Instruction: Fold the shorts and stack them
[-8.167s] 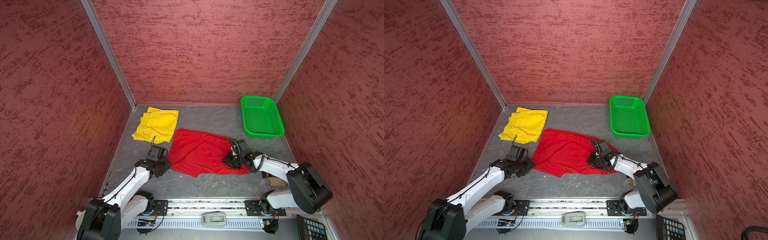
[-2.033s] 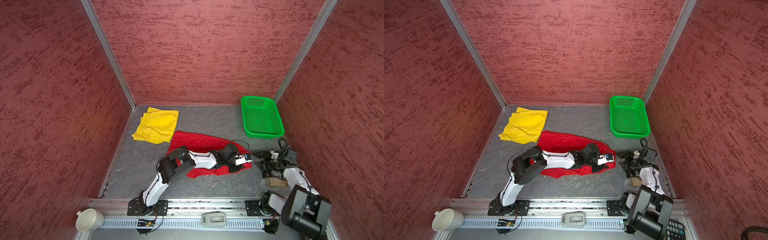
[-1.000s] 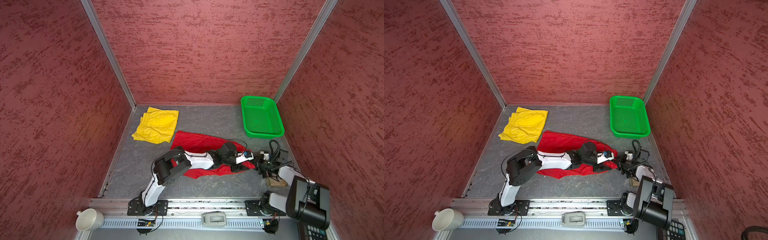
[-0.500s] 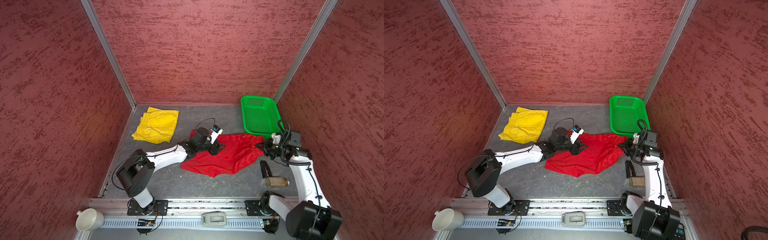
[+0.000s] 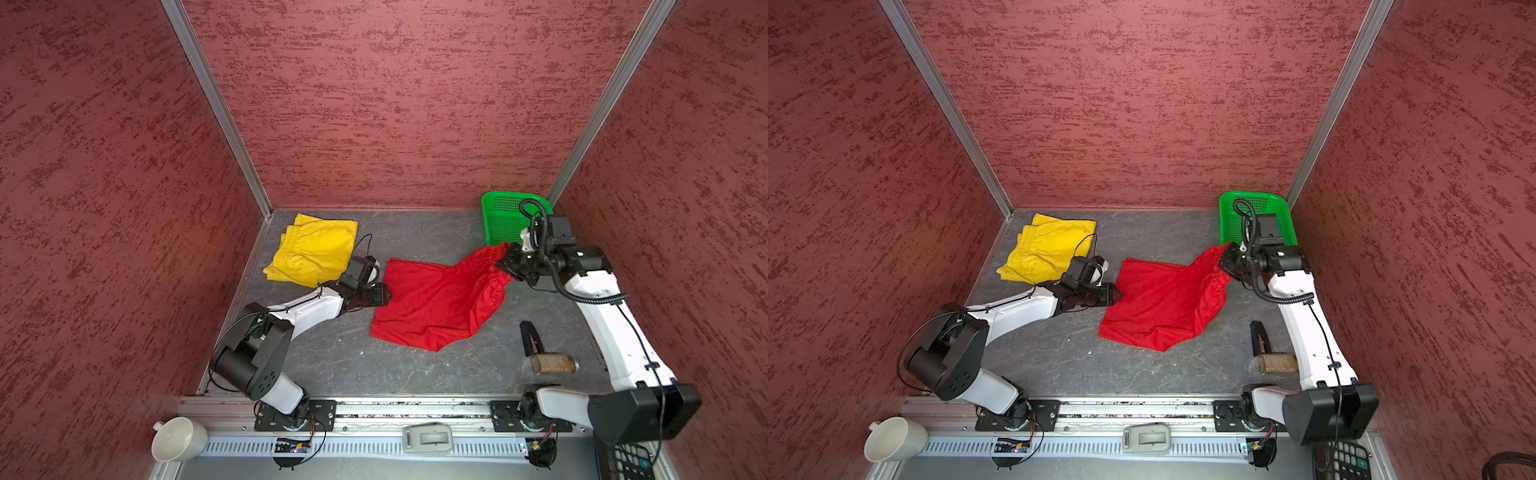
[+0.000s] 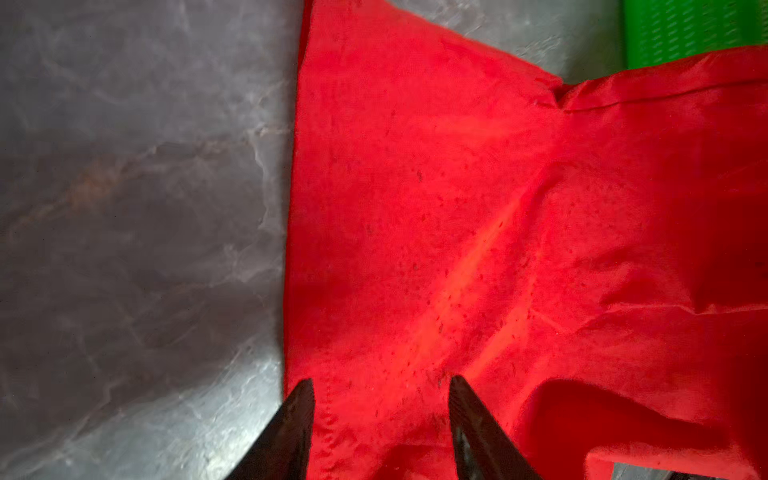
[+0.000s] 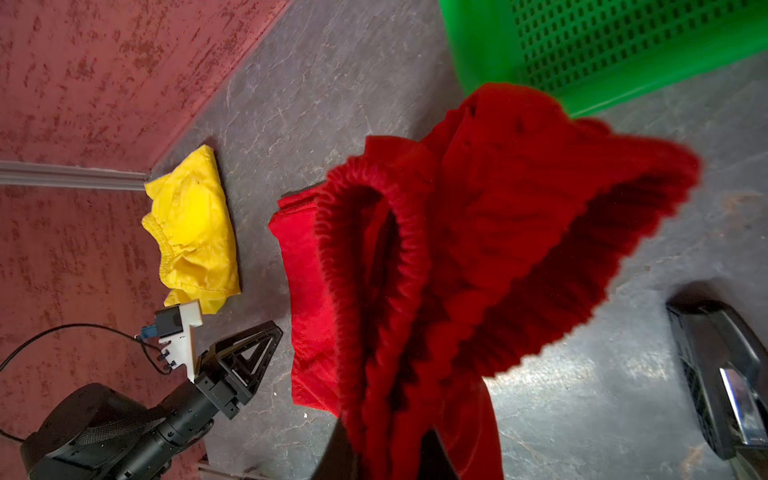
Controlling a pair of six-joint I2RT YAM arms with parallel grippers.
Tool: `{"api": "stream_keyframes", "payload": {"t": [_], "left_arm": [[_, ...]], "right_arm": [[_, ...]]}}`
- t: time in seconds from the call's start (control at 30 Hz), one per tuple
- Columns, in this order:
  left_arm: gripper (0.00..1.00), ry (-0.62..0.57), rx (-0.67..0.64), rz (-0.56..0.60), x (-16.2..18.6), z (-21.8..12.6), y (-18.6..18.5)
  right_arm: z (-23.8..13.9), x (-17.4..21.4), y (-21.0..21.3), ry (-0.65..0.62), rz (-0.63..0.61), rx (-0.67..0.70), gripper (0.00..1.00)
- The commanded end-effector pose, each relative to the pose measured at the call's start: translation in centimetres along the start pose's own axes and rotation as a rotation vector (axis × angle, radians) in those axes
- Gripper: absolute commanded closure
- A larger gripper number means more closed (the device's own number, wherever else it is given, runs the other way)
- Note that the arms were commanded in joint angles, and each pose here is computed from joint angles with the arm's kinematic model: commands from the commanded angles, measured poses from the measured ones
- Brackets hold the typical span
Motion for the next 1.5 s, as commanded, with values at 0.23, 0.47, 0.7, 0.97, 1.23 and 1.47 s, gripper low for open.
{"api": "stream_keyframes", "payload": {"t": [0.23, 0.47, 0.7, 0.97, 1.23, 1.47], "left_arm": [[0.68, 0.06, -0.059, -0.048, 3.0, 2.0, 2.5], [0.7, 0.055, -0.066, -0.048, 3.1, 2.3, 2.9], [0.62, 0.023, -0.057, -0.086, 2.2, 0.9, 2.9], [0.42, -0.09, -0.06, -0.227, 0.6, -5.6, 4.7], [0.36, -0.195, 0.033, -0.26, -0.7, -10.1, 4.3], [0.3, -0.098, 0.087, -0.296, -0.3, -7.7, 3.7]], "right_arm": [[5.4, 3.1, 8.1, 0.023, -0.153, 0.107, 1.0], [10.6, 8.1, 14.2, 0.111, -0.23, 0.042, 1.0], [16.2, 13.0, 17.3, 0.208, -0.246, -0.024, 0.91], [19.7, 14.8, 20.1, 0.268, -0.234, -0.17, 0.44], [16.4, 13.2, 20.1, 0.224, -0.195, -0.341, 0.42], [16.8, 13.1, 10.9, 0.209, -0.06, -0.314, 0.57]]}}
Point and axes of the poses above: each gripper's point midway between its finger pads, its own z axis out along the fingers, its own y axis along the line the jaws close on, x = y × z, the point moved 2 cm from there along -z, back along the fingers, and after that the axes turned 4 degrees about z, right-handed, at the moved point
